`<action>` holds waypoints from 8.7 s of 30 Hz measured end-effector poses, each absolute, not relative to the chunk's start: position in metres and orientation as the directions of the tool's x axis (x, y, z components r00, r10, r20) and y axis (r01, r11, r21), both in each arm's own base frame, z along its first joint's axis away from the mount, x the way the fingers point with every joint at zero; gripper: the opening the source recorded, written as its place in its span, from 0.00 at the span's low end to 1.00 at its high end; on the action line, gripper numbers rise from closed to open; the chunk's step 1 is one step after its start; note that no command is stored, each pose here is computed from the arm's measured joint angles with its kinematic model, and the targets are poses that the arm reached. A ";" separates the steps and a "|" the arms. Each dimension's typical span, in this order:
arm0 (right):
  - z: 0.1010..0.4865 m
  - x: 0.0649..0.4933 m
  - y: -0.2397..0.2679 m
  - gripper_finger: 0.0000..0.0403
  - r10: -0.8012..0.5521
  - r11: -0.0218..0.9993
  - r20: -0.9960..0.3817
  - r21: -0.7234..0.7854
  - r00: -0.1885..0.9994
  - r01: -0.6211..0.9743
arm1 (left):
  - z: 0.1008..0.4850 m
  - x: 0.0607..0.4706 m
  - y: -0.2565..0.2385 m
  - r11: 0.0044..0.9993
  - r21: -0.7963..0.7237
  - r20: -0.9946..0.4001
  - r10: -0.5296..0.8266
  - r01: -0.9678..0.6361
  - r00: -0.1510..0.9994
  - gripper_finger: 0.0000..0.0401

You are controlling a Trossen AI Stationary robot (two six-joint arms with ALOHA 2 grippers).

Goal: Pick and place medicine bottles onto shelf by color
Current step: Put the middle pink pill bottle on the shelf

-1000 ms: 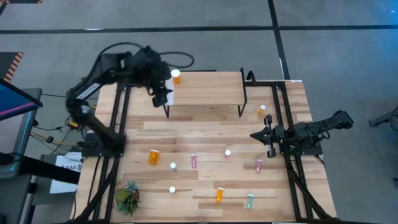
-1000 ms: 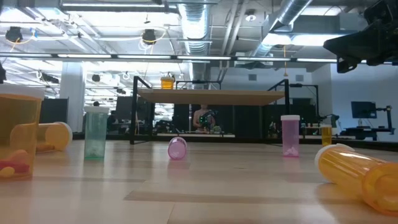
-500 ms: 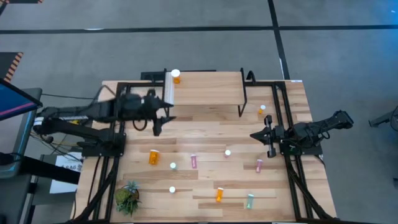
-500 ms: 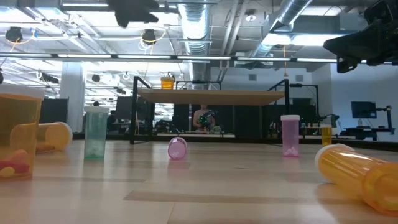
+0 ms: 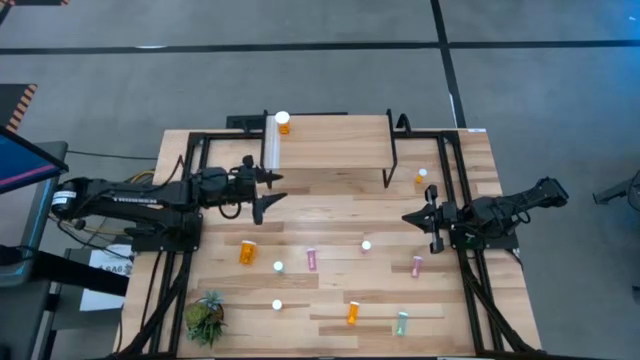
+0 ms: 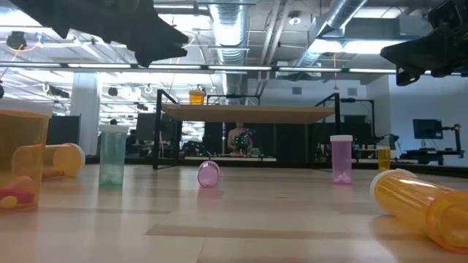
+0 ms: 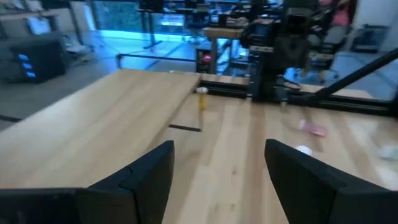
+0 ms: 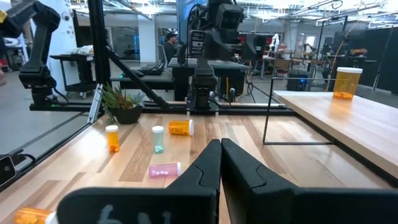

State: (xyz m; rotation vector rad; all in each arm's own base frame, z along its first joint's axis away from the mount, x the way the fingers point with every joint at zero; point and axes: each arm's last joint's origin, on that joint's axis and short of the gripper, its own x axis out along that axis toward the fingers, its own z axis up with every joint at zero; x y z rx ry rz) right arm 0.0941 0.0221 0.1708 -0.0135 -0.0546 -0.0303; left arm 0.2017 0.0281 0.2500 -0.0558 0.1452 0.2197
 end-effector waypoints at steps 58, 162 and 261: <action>0.244 0.084 0.014 0.08 -0.182 0.956 0.231 0.270 0.956 0.117 | 0.245 0.218 -0.018 0.979 -0.203 -0.111 -0.022 -0.001 0.994 0.59; 0.212 0.275 0.107 0.48 0.144 0.989 -0.603 0.061 0.784 -0.135 | 0.254 0.235 -0.054 0.988 -0.151 -0.273 -0.001 -0.042 0.962 0.59; 0.132 0.349 0.118 0.43 0.278 0.934 -0.774 0.078 0.569 -0.349 | 0.244 0.243 -0.043 0.988 -0.095 -0.333 0.085 -0.123 0.939 0.59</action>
